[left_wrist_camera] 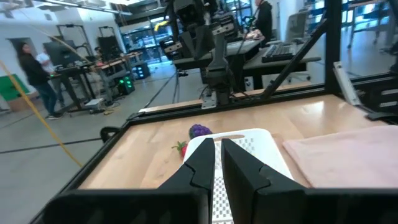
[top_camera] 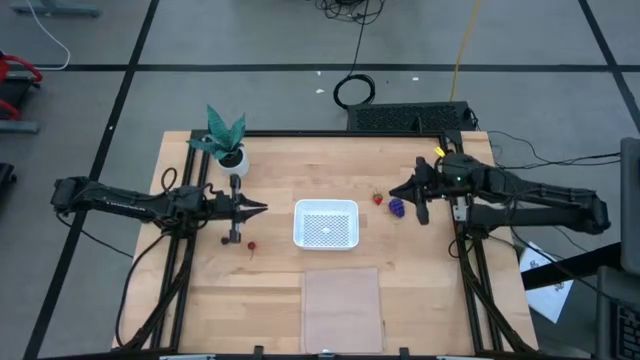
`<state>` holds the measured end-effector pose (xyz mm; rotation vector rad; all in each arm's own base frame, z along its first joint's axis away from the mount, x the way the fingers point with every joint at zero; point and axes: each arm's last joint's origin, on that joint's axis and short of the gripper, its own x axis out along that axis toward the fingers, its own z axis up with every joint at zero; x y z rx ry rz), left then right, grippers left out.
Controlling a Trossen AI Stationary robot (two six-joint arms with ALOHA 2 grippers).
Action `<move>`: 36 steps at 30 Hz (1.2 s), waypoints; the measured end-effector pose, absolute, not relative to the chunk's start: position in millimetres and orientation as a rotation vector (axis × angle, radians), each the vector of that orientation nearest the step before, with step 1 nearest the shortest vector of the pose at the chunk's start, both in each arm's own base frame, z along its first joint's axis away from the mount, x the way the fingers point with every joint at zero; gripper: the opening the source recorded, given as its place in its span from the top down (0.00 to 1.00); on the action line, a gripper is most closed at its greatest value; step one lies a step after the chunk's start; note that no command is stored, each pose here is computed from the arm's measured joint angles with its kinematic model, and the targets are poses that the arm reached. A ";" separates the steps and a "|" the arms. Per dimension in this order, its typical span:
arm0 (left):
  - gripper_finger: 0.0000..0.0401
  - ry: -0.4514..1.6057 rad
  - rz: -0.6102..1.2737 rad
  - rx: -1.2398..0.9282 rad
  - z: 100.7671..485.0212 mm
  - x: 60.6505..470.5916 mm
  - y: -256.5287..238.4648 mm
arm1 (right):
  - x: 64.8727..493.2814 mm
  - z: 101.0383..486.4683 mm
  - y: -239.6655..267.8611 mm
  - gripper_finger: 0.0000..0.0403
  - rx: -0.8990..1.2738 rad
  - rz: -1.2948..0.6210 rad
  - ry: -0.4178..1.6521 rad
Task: Pick and placing Produce into tupperware
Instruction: Put the purple grapes into the white bin
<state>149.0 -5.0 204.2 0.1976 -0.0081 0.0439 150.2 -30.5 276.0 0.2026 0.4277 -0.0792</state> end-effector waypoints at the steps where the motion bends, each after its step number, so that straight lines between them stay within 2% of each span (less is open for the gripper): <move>1: 0.92 -0.007 0.052 0.200 204.2 149.0 -4.7 | 150.5 276.3 -30.5 1.00 0.216 -0.082 0.447; 12: 0.92 -0.006 0.064 0.200 204.3 148.9 -4.4 | 149.6 295.5 -33.6 1.00 0.308 -0.233 0.764; 25: 0.92 -0.007 0.064 0.206 204.3 148.9 -4.4 | 193.2 298.7 -46.5 1.00 0.398 -0.322 1.137; 36: 0.92 -0.007 0.063 0.206 204.3 148.9 -4.4 | 205.2 293.8 -61.1 1.00 0.455 -0.391 1.249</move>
